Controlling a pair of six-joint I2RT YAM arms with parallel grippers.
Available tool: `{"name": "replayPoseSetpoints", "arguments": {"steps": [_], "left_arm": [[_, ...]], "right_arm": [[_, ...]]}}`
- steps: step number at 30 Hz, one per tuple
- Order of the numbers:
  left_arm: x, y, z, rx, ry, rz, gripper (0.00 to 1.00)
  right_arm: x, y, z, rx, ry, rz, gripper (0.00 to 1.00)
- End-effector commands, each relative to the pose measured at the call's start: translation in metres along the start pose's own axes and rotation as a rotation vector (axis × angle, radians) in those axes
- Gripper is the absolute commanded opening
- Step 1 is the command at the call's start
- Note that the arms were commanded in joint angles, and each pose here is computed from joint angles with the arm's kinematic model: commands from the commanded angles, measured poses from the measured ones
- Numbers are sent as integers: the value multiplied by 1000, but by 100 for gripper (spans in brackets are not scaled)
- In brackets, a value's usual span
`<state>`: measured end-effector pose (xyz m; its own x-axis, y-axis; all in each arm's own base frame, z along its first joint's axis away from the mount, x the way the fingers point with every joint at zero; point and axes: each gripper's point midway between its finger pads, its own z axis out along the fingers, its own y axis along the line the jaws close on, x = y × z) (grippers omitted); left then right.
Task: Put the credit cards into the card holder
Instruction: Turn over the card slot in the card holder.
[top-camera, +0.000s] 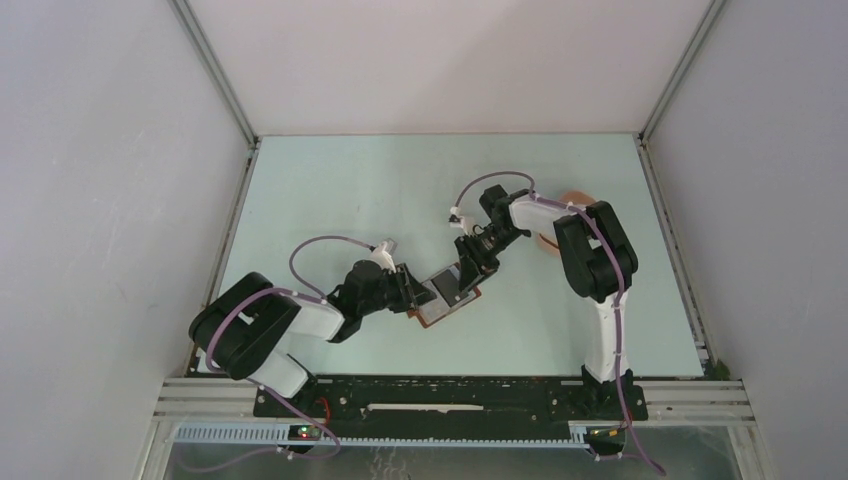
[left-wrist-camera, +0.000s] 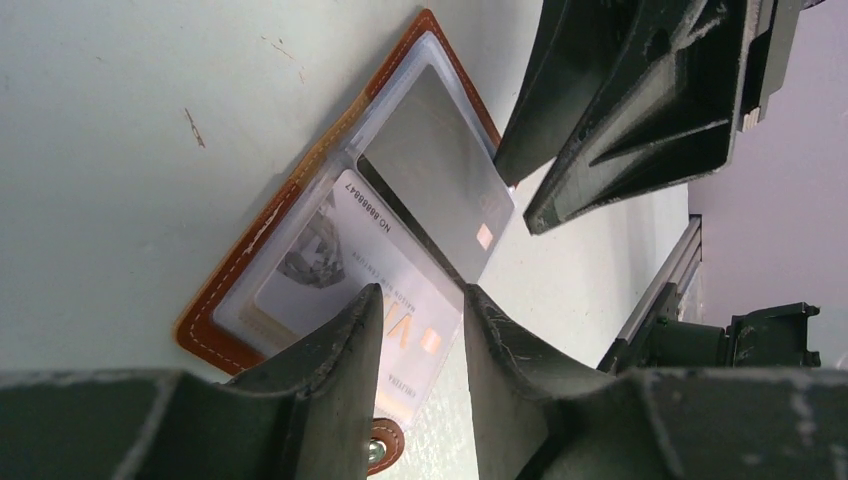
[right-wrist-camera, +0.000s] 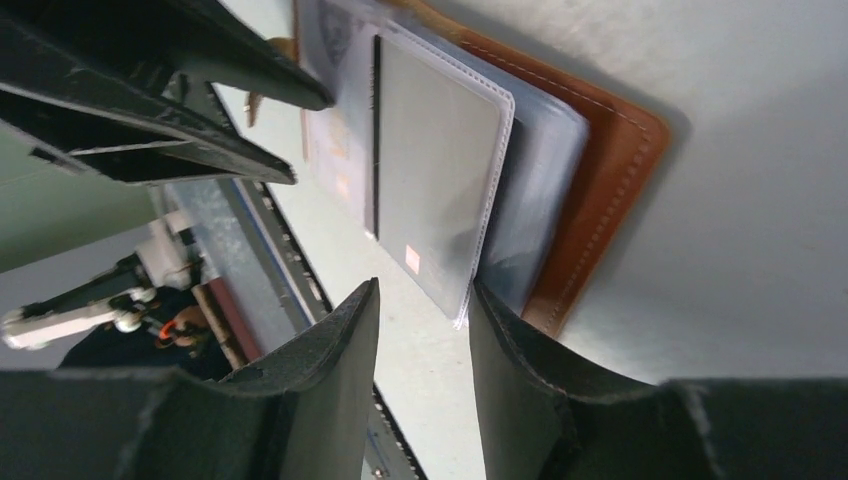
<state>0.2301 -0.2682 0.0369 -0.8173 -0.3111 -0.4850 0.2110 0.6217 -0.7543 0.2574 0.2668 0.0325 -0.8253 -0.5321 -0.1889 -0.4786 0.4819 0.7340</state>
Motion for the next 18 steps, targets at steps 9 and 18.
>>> {"name": "replayPoseSetpoints", "arguments": {"steps": [9, 18], "left_arm": [[-22, -19, -16, 32, -97, 52, 47], [-47, -12, -62, -85, -252, 109, 51]], "right_arm": [[-11, 77, -2, -336, -21, -19, 46], [7, 112, 33, -343, 90, -121, 47]]}}
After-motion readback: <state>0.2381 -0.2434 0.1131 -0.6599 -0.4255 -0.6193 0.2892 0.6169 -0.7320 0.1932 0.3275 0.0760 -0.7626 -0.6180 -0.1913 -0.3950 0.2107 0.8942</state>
